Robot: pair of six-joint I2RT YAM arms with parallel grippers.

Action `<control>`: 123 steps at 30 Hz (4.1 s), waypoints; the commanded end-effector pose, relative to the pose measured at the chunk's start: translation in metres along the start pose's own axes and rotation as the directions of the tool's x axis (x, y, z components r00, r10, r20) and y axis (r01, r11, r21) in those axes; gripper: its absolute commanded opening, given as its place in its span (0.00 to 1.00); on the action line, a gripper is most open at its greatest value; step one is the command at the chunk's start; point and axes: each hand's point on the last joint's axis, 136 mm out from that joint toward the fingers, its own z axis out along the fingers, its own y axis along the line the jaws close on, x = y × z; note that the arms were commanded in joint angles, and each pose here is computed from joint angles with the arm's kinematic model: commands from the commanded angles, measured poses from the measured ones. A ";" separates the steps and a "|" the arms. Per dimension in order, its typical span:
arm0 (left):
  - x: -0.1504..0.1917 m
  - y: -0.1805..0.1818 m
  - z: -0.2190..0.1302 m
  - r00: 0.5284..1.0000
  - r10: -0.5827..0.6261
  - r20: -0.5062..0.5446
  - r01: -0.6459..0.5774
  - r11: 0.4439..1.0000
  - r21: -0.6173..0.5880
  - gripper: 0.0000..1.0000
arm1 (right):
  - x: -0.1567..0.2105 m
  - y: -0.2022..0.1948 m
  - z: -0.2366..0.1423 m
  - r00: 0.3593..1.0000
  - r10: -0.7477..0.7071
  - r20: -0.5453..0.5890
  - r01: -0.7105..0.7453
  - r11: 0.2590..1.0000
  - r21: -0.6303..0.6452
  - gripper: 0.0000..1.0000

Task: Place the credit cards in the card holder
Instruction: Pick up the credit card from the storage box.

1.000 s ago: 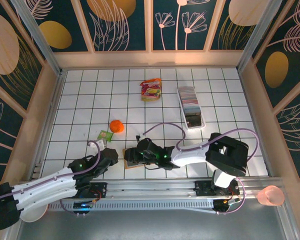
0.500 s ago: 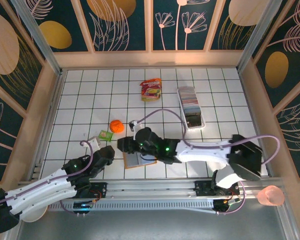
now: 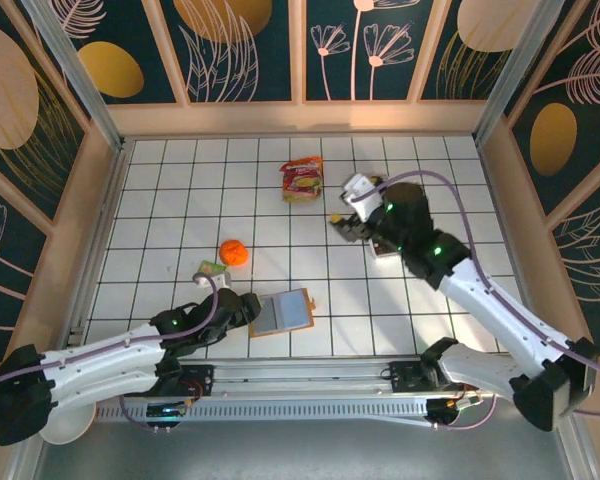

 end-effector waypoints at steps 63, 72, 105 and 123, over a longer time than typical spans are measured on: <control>0.033 -0.009 0.025 0.987 0.084 -0.140 -0.076 0.995 0.062 0.62 | 0.197 -0.060 0.119 0.553 -0.771 -0.315 0.681 0.637 -0.362 0.75; 0.033 -0.008 0.025 0.987 0.081 -0.138 -0.073 0.995 0.061 0.62 | 0.195 -0.056 0.110 0.545 -0.782 -0.301 0.692 0.623 -0.365 0.61; 0.032 -0.007 0.020 0.990 0.063 -0.128 -0.053 0.995 0.081 0.57 | 0.190 -0.049 0.084 0.559 -0.762 -0.328 0.632 0.647 -0.427 0.00; 0.029 -0.005 0.014 0.992 0.057 -0.111 -0.047 0.995 0.090 0.57 | 0.173 -0.053 0.061 0.587 -0.728 -0.354 0.618 0.685 -0.386 0.00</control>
